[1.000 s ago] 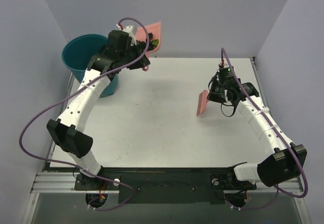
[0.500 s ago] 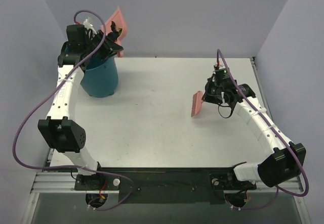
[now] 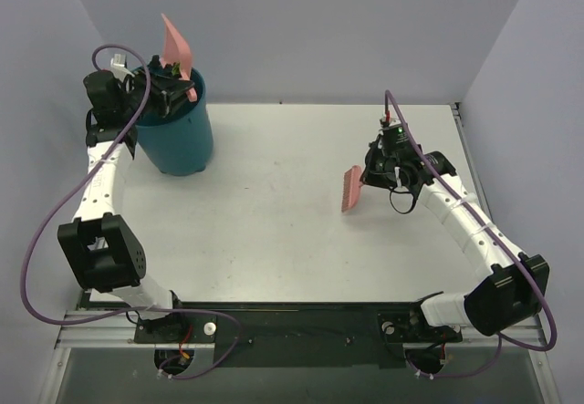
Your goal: Sweep away the paper scraps from the table
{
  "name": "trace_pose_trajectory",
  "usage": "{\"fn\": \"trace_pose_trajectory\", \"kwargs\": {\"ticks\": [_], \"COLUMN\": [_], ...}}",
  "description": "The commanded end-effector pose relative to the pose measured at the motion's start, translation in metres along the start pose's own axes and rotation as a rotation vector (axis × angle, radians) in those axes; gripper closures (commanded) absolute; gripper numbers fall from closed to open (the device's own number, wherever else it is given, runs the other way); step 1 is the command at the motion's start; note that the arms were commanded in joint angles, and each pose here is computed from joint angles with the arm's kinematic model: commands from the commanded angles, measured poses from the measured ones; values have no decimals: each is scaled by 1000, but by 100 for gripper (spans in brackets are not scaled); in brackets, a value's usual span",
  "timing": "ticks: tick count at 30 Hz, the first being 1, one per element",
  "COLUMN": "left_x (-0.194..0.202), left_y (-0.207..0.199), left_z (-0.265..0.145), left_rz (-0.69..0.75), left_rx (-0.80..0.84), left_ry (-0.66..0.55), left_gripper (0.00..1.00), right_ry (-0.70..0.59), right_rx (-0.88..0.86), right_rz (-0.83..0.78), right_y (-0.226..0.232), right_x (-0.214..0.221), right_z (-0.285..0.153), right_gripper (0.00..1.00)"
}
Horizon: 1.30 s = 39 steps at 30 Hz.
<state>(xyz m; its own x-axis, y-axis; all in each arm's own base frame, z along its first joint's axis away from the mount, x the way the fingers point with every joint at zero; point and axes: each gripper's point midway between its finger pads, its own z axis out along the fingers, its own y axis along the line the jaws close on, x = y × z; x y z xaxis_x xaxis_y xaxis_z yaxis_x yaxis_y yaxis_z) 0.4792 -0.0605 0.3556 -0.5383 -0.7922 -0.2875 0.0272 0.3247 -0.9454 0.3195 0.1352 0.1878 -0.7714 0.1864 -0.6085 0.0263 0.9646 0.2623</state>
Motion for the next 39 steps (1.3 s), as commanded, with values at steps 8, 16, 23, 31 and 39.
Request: {"fn": "trace_pose_trajectory", "kwargs": {"ticks": [8, 16, 23, 31, 39], "left_x": [-20, -21, -30, -36, -17], "left_y": [-69, -74, -75, -84, -85], "left_z": [-41, -47, -59, -69, -62], "left_rz": [-91, -241, -401, -478, -267], "left_rx": [328, 421, 515, 594, 479], "left_ry": [-83, -83, -115, -131, -83], "left_gripper": [100, 100, 100, 100, 100], "right_ry": [-24, -22, -42, -48, -91], "right_rx": [2, 0, 21, 19, 20], "right_rz": [-39, -61, -74, -86, -74], "right_y": [12, 16, 13, 15, 20], "right_x": [-5, -5, -9, -11, -27], "right_z": [4, 2, -2, -4, -11], "right_gripper": [100, 100, 100, 100, 100]}}
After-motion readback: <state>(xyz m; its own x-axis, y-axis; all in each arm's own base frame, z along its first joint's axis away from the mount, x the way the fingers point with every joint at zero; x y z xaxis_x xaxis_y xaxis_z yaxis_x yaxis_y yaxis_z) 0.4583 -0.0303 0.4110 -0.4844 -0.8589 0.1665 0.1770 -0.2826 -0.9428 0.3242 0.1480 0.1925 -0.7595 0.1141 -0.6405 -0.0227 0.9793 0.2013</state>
